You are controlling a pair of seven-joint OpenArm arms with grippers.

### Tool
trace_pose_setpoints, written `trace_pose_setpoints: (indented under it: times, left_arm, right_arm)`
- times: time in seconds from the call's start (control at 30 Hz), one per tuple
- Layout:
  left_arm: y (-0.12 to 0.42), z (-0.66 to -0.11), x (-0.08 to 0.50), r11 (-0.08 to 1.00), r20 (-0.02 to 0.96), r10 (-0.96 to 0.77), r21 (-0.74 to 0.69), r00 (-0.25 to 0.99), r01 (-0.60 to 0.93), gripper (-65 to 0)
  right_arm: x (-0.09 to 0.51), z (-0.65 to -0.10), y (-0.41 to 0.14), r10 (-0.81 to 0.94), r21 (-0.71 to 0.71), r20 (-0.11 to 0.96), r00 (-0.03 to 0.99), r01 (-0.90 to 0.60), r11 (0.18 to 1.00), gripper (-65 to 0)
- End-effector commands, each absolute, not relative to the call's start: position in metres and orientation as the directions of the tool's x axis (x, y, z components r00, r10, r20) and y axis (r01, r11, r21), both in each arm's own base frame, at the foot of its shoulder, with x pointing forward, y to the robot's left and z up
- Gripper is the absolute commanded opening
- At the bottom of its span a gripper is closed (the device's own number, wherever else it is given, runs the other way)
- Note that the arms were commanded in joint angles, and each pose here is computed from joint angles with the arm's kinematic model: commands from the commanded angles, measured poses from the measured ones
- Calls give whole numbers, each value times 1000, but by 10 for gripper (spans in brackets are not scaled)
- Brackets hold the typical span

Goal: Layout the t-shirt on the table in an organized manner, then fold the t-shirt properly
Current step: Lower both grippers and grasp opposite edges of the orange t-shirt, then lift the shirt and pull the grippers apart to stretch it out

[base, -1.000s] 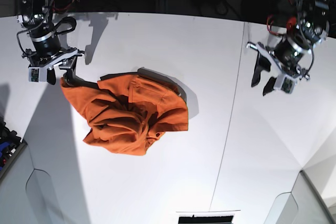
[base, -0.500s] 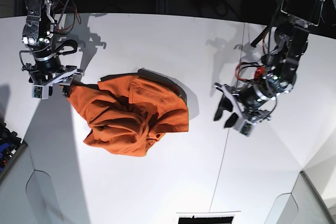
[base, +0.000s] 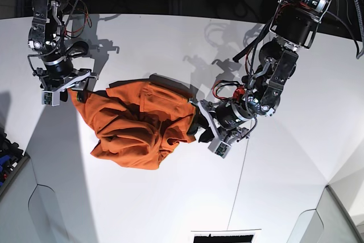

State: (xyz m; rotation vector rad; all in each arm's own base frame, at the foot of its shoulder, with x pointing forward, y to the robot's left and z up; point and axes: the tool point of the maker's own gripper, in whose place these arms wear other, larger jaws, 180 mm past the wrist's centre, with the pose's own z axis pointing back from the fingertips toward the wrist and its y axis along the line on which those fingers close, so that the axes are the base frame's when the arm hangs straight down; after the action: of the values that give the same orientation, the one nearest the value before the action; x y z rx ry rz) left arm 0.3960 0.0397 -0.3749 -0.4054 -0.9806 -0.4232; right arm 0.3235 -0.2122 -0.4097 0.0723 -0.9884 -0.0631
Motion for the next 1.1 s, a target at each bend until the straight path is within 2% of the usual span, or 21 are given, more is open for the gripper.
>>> trace_pose_setpoints:
  times: [0.0, 0.23, 0.5, 0.7, 0.87, 1.07]
  left_arm:
    - [36, -356, 408, 843, 886, -135, -133, 444, 522, -373]
    - [37, -355, 411, 839, 852, -187, -121, 489, 531, -373]
    - [34, -344, 415, 827, 825, -157, -191, 543, 529, -372]
    - [44, -323, 418, 795, 822, -38, -320, 569, 516, -373]
    - [42, -328, 409, 771, 786, -28, -377, 618, 514, -372]
    - [41, -335, 408, 781, 784, -51, -355, 619, 513, -372]
  right_arm:
    - [333, -396, -211, -85, 94, 860, 503, 8, 996, -314]
    - [333, -398, -198, -118, 130, 856, 503, 11, 991, -314]
    - [333, -399, -198, -113, 125, 856, 504, 10, 992, -314]
    - [333, -399, -198, -113, 125, 856, 505, 10, 992, -314]
    - [333, -399, -198, -113, 125, 856, 504, 10, 992, -314]
    - [332, -400, -198, -114, 125, 854, 507, 11, 992, -314]
